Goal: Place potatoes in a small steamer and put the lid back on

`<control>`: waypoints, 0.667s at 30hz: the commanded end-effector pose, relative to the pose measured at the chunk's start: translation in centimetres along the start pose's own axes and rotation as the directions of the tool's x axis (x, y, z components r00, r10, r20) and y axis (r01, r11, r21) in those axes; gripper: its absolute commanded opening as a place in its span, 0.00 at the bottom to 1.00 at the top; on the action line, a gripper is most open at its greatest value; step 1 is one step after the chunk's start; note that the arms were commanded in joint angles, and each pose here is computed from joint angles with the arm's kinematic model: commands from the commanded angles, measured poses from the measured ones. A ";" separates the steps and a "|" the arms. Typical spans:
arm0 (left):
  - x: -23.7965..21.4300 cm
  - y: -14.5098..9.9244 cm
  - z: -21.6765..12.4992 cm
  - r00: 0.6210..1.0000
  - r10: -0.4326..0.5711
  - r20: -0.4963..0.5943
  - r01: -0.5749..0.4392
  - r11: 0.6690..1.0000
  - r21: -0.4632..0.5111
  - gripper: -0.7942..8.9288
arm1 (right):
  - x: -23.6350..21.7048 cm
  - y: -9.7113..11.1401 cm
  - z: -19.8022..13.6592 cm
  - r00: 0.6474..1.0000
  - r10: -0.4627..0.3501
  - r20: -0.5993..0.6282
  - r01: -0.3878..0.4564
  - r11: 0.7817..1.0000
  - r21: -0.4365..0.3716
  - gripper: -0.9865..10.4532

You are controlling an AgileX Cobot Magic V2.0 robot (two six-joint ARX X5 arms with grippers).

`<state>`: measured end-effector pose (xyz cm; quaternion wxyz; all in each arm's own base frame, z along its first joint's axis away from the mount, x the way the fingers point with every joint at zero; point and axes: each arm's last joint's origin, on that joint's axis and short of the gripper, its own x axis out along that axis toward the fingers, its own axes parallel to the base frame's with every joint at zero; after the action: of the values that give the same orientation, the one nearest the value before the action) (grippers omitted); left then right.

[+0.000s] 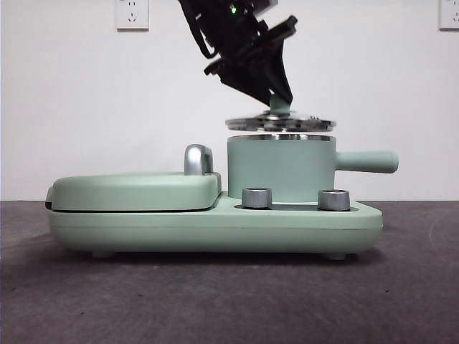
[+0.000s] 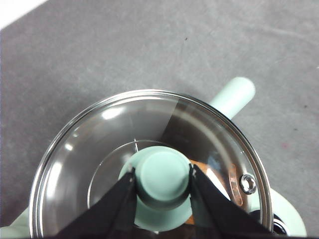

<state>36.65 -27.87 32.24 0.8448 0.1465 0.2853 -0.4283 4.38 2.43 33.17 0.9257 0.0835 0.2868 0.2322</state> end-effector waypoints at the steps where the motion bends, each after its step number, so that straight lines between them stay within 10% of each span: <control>1: 0.3 0.1 0.7 0.999 0.000 0.042 -0.001 1.000 0.007 0.10 | -0.1 0.1 0.2 1.000 0.008 0.011 -0.008 1.000 0.004 0.53; 20: 1.7 1.2 0.1 0.999 0.008 0.046 -0.007 1.000 -0.006 0.10 | -0.1 0.1 0.2 1.000 0.008 0.011 -0.008 0.999 0.033 0.53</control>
<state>38.06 -27.72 31.08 0.8494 0.1310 0.2825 -0.4262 4.38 2.43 33.17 0.9248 0.0922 0.2889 0.2296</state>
